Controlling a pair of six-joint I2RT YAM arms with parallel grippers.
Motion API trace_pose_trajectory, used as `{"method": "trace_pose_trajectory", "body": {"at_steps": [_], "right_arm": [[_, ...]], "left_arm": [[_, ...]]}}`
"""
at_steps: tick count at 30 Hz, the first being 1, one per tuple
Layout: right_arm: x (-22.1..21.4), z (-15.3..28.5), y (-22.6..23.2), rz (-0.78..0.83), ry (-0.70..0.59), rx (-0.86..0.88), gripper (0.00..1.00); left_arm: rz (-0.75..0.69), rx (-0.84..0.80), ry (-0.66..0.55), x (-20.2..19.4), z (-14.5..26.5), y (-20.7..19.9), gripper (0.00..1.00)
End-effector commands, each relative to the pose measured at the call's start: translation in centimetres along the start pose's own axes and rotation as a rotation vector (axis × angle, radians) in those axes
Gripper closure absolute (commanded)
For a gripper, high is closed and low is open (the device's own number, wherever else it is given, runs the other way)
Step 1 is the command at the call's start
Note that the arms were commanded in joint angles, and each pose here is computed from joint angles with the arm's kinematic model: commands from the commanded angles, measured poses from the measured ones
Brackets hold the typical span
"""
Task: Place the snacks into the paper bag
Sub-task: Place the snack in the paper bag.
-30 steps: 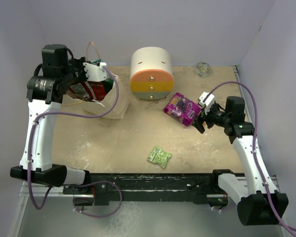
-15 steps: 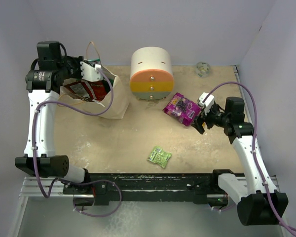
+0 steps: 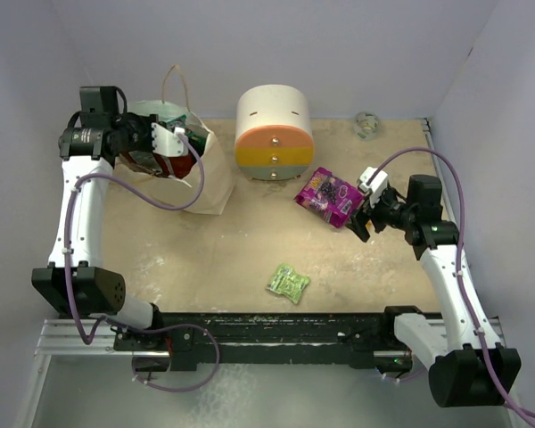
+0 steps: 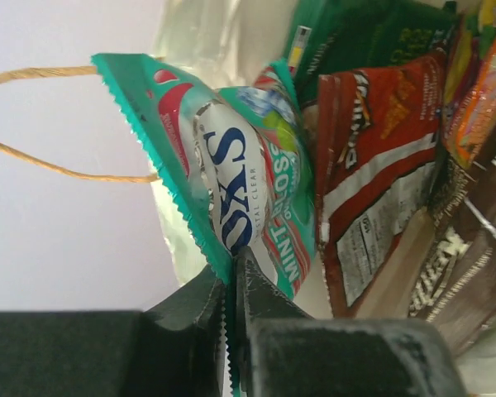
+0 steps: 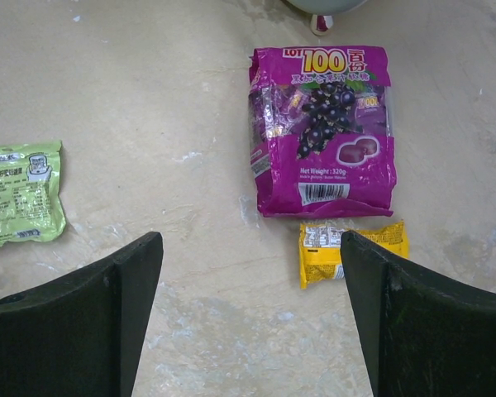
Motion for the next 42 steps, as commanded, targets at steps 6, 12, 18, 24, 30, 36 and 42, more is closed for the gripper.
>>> {"method": "trace_pose_trajectory", "body": {"at_steps": [6,12,18,24,30,36,42], "right_arm": [[0.1,0.0,-0.5,0.007,-0.008,-0.024,0.1],[0.1,0.0,-0.5,0.007,-0.009,-0.023,0.1],[0.2,0.0,-0.5,0.008,-0.013,-0.022,0.09],[0.2,0.0,-0.5,0.006,-0.013,-0.018,0.09],[0.2,-0.2,-0.5,-0.004,-0.016,-0.009,0.09],[0.2,-0.4,-0.7,-0.022,-0.014,-0.017,0.09],[0.2,-0.3,-1.1,-0.035,-0.006,-0.042,0.09]], "left_arm": [[0.006,0.041,-0.045,0.0,-0.5,0.3,0.69],[0.008,0.043,-0.04,-0.1,-0.3,0.4,0.83],[-0.002,-0.012,0.006,-0.7,0.0,0.5,1.0],[0.024,0.001,-0.003,-0.5,0.3,0.6,0.93],[0.143,0.078,-0.047,0.7,1.8,0.9,0.74],[0.355,0.122,-0.129,2.9,4.1,0.8,0.58],[0.578,0.134,-0.184,4.6,6.2,0.0,0.44]]}}
Point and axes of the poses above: each gripper's point midway between its finger pads, its own z axis back along the fingers, its own y axis along the line the jaws close on, x = y × z, the point moved 1 cm from there along z, back along the fingers, and after that the axes turned 15 degrees about z, right-handed, at the moved point
